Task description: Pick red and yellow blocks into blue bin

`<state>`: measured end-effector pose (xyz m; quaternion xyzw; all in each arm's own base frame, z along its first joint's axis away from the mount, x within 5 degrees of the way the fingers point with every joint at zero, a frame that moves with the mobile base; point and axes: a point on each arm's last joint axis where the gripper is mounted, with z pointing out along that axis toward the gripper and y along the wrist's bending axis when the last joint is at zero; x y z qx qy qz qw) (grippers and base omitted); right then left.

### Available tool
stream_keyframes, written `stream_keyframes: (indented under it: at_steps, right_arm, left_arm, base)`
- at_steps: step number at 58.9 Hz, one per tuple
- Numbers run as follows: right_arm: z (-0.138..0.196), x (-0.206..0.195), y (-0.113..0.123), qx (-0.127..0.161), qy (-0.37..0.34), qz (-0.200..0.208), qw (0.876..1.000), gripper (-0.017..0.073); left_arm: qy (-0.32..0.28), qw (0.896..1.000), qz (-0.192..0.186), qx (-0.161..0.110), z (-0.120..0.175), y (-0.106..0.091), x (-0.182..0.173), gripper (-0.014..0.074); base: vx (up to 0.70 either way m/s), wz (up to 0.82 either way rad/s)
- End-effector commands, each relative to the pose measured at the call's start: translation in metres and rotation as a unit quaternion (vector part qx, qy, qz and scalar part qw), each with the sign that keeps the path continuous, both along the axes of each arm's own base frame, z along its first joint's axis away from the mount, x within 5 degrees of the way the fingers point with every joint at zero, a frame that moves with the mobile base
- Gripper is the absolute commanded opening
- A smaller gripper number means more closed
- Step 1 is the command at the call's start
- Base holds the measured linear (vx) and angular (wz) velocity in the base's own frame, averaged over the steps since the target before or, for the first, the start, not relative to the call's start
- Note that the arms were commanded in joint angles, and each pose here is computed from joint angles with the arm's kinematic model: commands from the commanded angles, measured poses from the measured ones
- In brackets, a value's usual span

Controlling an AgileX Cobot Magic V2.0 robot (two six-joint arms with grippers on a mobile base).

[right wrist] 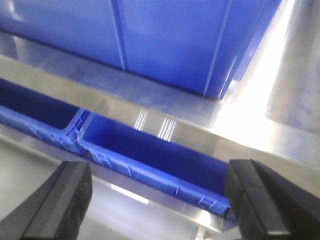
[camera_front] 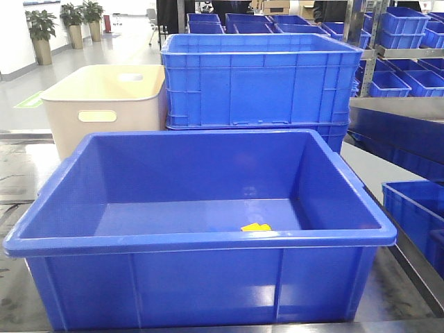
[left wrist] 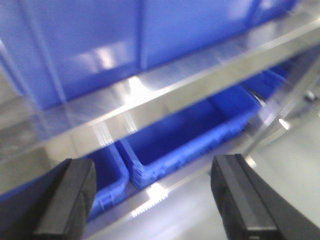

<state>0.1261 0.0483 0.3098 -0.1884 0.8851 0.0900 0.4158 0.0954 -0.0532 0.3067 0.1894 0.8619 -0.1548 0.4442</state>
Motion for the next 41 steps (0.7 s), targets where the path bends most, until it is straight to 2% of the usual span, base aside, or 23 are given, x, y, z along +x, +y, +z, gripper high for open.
stream_keyframes:
  at_steps: [1, 8, 13, 20, 33, 36, 39, 41]
  right_arm:
    - [0.0126, 0.0032, 0.0000, 0.012, -0.035, -0.007, 0.999, 0.0583]
    - [0.0118, 0.0035, -0.0022, 0.015, -0.028, -0.025, 0.999, 0.0583]
    - [0.0105, 0.0034, -0.0047, -0.003, -0.026, -0.029, 0.999, 0.0572]
    - [0.0095, 0.0030, -0.0061, -0.018, -0.024, -0.027, 0.999, 0.0496]
    - [0.0081, 0.0020, -0.0063, -0.028, -0.018, -0.020, 0.999, 0.0146]
    - [0.0074, 0.0014, -0.0065, -0.032, -0.014, -0.018, 0.999, 0.0051]
    - [0.0069, 0.0010, -0.0065, -0.032, -0.010, -0.018, 0.999, -0.0015]
    - [0.0065, 0.0006, -0.0063, -0.030, -0.006, -0.018, 0.999, -0.0016]
  left_arm:
    - [-0.050, 0.998, 0.015, -0.030, 0.0144, -0.0005, 0.0051, 0.0585]
    - [-0.049, 0.998, 0.015, -0.030, 0.0137, -0.0006, 0.0051, 0.0585]
    - [-0.048, 0.998, 0.015, -0.030, 0.0136, -0.0006, 0.0051, 0.0568]
    - [-0.049, 0.998, 0.014, -0.028, 0.0135, -0.0006, 0.0050, 0.0471]
    - [-0.049, 0.998, 0.014, -0.028, 0.0135, -0.0006, 0.0050, 0.0141]
    - [-0.053, 0.998, 0.010, -0.021, 0.0135, -0.0005, 0.0051, 0.0057]
    - [-0.058, 0.998, 0.005, -0.014, 0.0136, -0.0005, 0.0051, -0.0001]
    - [-0.063, 0.998, 0.005, -0.014, 0.0143, -0.0005, 0.0055, -0.0010]
  base:
    - [0.00, 0.00]
    - [0.00, 0.00]
    - [0.00, 0.00]
    - [0.00, 0.00]
    - [0.00, 0.00]
    - [0.00, 0.00]
    - [0.00, 0.00]
    - [0.00, 0.00]
